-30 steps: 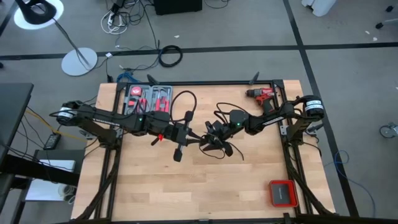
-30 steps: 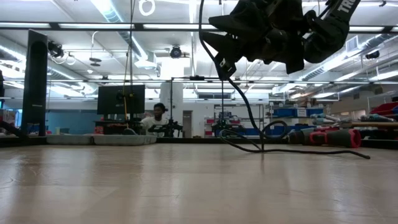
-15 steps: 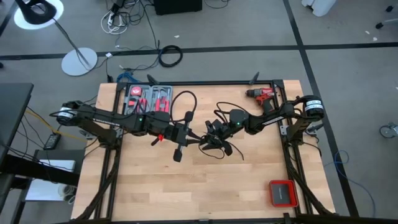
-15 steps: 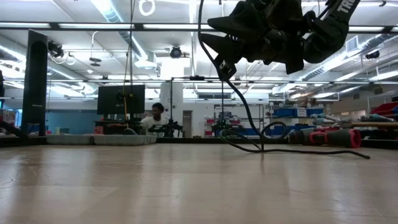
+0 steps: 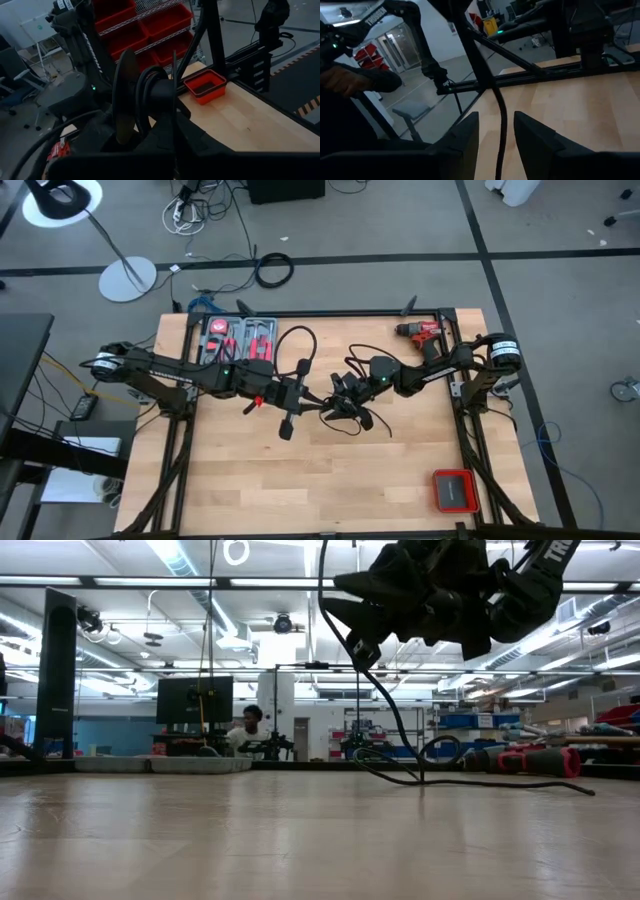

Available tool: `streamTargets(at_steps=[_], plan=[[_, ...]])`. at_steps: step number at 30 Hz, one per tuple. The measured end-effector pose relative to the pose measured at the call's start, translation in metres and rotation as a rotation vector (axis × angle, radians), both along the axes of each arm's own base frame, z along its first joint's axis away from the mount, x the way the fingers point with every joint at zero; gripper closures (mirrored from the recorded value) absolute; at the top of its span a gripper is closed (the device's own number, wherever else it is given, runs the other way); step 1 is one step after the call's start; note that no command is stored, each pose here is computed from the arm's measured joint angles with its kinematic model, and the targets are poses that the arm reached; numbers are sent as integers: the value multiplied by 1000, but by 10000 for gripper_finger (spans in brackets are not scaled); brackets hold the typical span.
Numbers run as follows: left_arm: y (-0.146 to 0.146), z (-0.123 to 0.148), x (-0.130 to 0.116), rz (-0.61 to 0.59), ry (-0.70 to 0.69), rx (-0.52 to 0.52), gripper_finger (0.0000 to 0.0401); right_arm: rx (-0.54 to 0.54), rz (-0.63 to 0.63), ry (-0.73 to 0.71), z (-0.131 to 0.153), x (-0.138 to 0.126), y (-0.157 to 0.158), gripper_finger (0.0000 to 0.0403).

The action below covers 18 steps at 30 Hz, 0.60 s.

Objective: Coil cords
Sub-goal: Uncoil the black wire from the black spool

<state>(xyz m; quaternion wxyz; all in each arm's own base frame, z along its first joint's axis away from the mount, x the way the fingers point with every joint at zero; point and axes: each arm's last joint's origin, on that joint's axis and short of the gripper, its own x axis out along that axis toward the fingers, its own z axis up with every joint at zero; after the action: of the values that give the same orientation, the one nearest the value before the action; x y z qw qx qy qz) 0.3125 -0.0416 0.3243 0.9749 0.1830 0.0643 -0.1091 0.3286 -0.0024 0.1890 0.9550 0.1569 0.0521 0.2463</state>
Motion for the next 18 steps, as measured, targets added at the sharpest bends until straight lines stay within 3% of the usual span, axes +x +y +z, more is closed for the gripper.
streamTargets(at_steps=[18], plan=[[2,3,1,73,-43,58,401,-59,-76,1,-9,-5,7,286]])
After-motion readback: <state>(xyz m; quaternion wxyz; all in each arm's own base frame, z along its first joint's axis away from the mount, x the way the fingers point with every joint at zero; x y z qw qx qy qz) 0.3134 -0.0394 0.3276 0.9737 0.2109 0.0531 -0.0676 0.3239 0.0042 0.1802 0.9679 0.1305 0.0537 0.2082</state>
